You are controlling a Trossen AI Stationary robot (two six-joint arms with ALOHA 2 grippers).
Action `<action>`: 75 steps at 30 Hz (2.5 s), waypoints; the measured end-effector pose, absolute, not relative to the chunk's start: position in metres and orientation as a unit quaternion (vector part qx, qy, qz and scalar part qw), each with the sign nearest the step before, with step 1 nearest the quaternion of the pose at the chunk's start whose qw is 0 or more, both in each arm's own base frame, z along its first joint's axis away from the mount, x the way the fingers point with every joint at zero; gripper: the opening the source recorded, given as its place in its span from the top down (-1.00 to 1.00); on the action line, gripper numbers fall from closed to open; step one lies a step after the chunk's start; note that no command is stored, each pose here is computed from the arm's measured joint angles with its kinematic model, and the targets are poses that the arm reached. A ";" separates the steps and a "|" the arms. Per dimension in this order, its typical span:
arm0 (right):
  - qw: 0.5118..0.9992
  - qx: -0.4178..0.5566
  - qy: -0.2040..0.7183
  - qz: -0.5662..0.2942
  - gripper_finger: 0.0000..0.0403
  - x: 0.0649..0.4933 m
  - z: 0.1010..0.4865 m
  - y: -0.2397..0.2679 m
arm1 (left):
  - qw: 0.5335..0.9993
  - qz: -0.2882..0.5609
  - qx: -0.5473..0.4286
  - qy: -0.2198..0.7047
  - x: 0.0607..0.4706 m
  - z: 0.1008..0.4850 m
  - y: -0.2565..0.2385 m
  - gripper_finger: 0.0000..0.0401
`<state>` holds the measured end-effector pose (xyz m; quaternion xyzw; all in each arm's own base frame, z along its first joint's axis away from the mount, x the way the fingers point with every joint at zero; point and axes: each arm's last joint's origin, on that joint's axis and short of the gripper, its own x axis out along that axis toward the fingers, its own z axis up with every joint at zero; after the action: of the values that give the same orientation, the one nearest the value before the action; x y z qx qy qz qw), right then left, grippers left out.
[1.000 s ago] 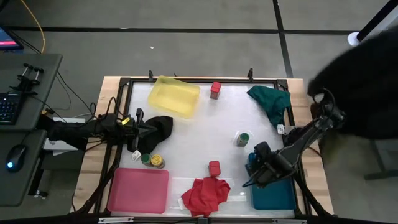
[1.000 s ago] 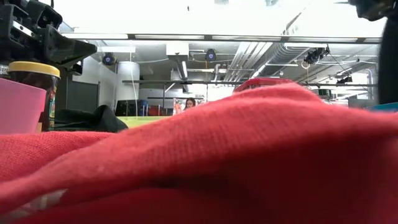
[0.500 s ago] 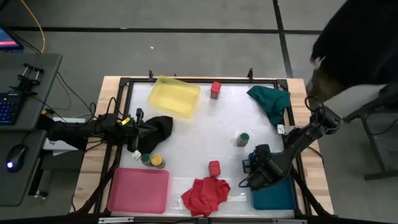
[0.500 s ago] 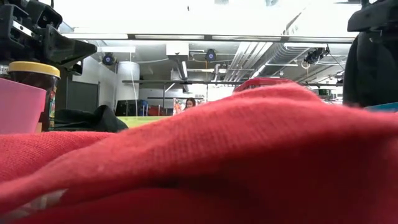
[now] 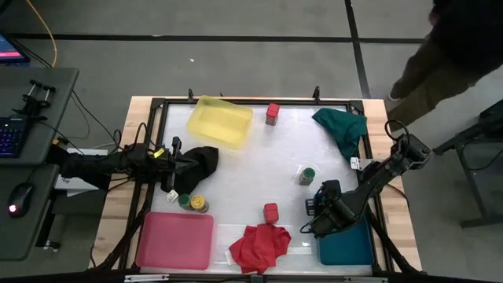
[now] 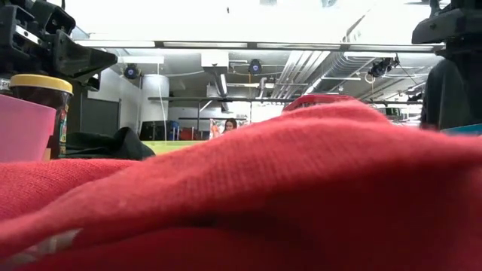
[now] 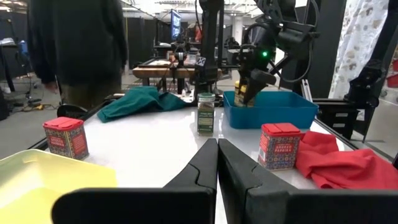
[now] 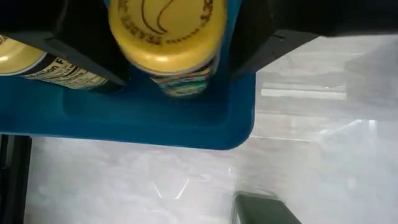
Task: Sort spices by type
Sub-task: Put the top yellow seasoning bottle into the blue bin, then put the right green seasoning bottle into the yellow bin
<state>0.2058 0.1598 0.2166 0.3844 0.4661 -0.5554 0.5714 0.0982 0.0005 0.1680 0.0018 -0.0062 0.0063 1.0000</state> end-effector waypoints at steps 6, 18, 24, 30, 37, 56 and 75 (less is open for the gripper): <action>0.573 0.378 0.476 -0.550 -0.38 0.206 0.222 0.161 | 1.000 0.006 0.002 -0.006 0.098 0.168 0.000 1.00; 0.664 0.364 0.414 -0.505 -0.39 0.201 0.295 0.140 | 1.000 0.006 0.002 -0.006 0.098 0.168 0.000 1.00; 0.756 0.316 0.417 -0.394 -0.40 0.234 0.307 0.109 | 1.000 0.006 0.002 -0.006 0.098 0.168 0.000 1.00; 0.833 0.248 0.444 -0.216 -0.40 0.280 0.314 0.075 | 1.000 0.006 0.002 -0.006 0.098 0.168 0.000 1.00; 0.868 0.244 0.409 -0.142 -0.40 0.310 0.318 0.020 | 1.000 0.006 0.002 -0.006 0.098 0.168 0.000 1.00; 0.737 0.153 0.654 -0.080 -0.40 0.264 0.298 0.007 | 1.000 0.006 0.002 -0.006 0.098 0.168 0.000 1.00; 0.679 -0.019 0.734 -0.001 -0.40 0.295 0.245 0.022 | 1.000 0.006 0.002 -0.006 0.098 0.168 0.000 1.00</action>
<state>0.2953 0.0223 0.2451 -0.0192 0.7335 -0.0010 0.6794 0.0981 0.0005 0.1681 0.0016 -0.0064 0.0063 1.0000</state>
